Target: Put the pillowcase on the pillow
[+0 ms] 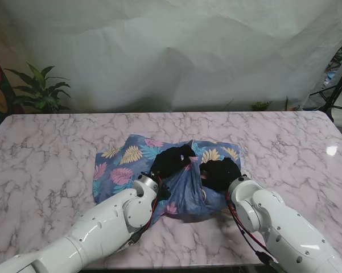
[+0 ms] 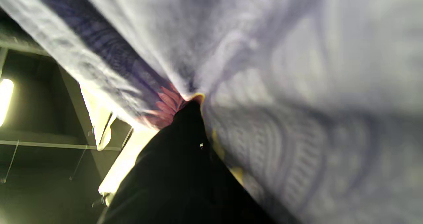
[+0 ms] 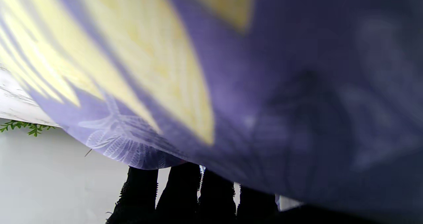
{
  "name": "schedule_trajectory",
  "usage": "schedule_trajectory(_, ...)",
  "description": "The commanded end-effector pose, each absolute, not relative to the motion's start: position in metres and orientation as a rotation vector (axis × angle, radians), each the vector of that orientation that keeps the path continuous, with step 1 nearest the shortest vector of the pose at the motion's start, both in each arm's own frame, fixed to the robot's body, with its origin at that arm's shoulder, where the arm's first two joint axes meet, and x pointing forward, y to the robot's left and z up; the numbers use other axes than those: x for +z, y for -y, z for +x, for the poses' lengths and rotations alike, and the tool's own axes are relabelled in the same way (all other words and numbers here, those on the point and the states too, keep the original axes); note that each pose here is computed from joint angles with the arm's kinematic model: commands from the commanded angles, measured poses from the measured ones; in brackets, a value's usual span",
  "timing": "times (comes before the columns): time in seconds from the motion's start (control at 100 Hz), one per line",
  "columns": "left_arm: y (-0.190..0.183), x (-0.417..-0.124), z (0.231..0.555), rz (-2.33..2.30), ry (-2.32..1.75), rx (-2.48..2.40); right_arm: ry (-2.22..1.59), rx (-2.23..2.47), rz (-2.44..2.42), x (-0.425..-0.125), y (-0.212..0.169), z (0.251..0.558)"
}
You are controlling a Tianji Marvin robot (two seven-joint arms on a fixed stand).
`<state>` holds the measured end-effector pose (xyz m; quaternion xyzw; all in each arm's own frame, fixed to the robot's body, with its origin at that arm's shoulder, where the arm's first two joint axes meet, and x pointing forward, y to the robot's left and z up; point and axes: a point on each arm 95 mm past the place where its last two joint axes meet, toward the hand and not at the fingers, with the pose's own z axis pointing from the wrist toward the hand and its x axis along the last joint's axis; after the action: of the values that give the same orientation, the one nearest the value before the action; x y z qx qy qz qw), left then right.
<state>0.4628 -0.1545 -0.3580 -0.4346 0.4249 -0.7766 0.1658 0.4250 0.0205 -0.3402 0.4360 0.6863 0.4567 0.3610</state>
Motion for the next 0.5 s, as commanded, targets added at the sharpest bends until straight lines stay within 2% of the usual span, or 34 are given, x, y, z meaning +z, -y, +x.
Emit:
schedule_trajectory(0.0, 0.17, -0.353, 0.459, -1.231, -1.151, -2.272, -1.806, 1.179, 1.133, -0.35, -0.028, 0.419)
schedule_trajectory(0.19, 0.173, -0.354, 0.453, -1.208, -1.174, -2.438, -1.812, 1.177, 1.147, -0.352, -0.029, 0.418)
schedule_trajectory(0.49, 0.155, -0.375, 0.459, -1.101, -1.81, -2.222, -1.809, 1.204, 1.143, -0.348, -0.033, 0.418)
